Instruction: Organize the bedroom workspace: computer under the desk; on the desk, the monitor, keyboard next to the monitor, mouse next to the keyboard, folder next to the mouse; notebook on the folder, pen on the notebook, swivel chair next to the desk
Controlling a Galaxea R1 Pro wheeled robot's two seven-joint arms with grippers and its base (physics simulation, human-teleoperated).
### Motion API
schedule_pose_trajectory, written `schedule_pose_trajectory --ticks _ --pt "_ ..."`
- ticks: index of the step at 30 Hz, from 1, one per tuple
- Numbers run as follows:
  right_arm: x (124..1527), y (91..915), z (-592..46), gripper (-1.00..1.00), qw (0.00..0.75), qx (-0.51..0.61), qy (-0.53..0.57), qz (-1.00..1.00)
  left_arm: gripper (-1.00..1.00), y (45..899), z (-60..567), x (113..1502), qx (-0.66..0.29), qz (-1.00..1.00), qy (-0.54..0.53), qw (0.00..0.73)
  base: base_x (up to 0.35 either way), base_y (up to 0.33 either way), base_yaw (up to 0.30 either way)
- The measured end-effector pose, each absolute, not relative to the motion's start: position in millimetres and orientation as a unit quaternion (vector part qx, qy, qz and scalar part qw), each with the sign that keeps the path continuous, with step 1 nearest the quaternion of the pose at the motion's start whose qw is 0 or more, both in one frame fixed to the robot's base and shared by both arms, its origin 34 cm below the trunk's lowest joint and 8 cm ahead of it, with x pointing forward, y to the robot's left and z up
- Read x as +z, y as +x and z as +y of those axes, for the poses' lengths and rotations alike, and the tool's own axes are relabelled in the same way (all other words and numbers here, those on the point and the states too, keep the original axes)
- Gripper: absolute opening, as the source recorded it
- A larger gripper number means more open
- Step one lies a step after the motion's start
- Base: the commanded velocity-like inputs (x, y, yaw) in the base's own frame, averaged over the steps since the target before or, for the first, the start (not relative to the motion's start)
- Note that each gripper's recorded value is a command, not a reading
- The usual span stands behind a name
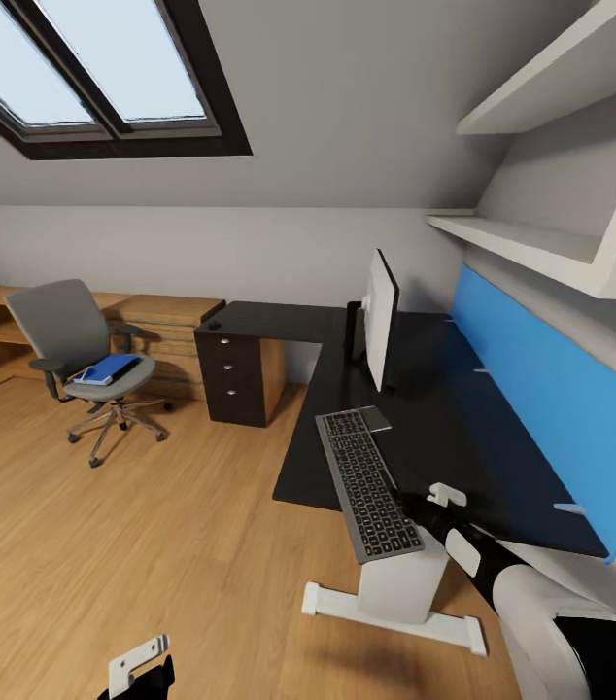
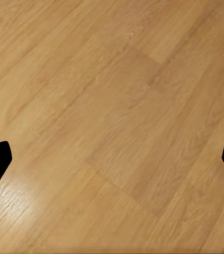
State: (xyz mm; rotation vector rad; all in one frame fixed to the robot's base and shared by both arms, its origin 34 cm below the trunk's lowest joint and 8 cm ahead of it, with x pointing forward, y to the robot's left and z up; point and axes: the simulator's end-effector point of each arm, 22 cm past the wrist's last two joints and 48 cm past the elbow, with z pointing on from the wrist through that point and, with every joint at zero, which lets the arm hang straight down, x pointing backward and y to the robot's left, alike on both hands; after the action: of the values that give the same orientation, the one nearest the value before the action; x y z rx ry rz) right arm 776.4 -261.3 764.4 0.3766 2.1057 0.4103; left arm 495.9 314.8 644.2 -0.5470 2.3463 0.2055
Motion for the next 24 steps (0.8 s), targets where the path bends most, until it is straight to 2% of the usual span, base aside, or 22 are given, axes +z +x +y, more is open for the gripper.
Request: schedule_pose_trajectory --ticks 24 --pt "762 774 -251 1.00 0.458 0.173 0.153 0.859 1.00 497 318 646 0.082 0.906 -0.214 0.356 0.000 -0.005 0.000"
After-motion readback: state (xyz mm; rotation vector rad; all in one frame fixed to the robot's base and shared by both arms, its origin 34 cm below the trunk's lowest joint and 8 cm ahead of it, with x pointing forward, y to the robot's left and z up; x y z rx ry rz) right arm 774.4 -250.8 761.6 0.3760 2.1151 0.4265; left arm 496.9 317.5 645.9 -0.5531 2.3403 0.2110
